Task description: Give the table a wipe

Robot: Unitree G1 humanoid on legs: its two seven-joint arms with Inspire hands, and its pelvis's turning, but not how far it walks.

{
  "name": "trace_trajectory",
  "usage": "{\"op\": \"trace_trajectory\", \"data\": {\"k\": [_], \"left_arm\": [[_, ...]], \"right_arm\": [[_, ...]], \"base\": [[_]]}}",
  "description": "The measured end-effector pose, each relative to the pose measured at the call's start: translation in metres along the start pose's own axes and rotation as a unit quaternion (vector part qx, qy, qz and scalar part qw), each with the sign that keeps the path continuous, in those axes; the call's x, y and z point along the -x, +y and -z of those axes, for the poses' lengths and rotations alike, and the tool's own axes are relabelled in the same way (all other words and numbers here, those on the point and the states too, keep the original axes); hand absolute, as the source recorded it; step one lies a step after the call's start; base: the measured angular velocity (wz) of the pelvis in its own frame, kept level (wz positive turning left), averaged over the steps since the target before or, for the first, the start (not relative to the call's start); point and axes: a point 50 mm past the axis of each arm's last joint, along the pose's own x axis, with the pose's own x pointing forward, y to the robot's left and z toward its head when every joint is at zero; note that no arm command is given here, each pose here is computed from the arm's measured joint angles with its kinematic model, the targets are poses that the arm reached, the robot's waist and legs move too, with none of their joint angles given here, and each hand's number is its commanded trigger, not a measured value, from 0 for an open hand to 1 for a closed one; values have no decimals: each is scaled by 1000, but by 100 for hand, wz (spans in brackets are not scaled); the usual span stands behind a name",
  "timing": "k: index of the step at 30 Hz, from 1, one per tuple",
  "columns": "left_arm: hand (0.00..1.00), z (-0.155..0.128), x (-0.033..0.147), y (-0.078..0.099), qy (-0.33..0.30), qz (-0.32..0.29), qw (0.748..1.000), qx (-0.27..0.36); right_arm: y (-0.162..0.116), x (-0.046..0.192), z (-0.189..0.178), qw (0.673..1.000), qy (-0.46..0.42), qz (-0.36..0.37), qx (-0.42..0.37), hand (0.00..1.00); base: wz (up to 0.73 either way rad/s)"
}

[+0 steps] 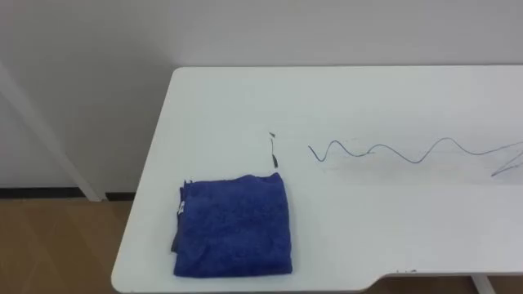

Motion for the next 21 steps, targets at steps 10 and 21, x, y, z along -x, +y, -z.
{"op": "trace_trajectory", "data": {"k": [10, 21], "left_arm": [[0, -5, 0, 0, -17, 0, 1000, 7], [0, -5, -1, -1, -19, 3, 1000, 6]], "right_arm": [[-1, 0, -3, 1000, -11, 1, -3, 0], [-1, 0, -4, 999, -14, 11, -31, 0]], "base": [[2], [0]]}}
